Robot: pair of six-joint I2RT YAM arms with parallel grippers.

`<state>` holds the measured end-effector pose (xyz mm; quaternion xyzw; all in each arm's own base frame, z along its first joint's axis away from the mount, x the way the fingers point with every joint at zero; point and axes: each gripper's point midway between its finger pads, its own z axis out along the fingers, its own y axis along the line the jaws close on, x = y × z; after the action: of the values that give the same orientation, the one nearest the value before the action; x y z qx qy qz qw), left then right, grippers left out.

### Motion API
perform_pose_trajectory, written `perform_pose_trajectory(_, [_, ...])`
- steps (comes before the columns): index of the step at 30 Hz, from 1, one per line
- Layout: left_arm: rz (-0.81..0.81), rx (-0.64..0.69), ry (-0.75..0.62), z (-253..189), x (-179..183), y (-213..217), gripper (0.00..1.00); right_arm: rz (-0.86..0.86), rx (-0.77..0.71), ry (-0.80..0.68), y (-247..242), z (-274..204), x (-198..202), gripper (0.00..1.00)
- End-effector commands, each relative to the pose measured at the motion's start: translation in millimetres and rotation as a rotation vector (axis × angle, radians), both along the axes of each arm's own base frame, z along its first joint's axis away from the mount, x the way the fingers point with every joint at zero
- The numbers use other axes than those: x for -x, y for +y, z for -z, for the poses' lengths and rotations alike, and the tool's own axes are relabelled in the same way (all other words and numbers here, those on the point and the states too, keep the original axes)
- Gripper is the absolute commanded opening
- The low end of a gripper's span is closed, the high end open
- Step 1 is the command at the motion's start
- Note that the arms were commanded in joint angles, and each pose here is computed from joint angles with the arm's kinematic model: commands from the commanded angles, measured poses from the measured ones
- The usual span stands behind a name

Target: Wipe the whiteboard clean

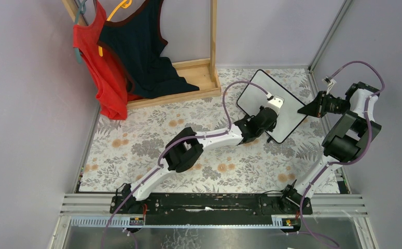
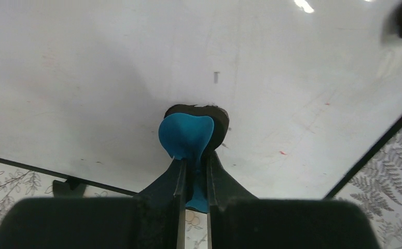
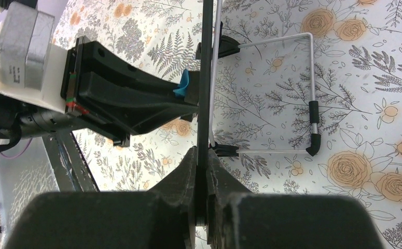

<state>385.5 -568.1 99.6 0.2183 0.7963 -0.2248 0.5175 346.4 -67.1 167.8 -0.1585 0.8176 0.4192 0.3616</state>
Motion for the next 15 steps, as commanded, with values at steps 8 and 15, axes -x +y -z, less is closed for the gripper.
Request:
perform_pose_trajectory(8, [0.146, 0.034, 0.059, 15.5, 55.1, -45.2, 0.0, -0.052, -0.008, 0.021, 15.7, -2.5, 10.3, 0.0])
perform_pose_trajectory(15, [0.155, 0.033, 0.074, 20.9, 62.2, -48.5, 0.0, -0.051, -0.009, 0.021, 15.9, -2.7, 9.9, 0.0])
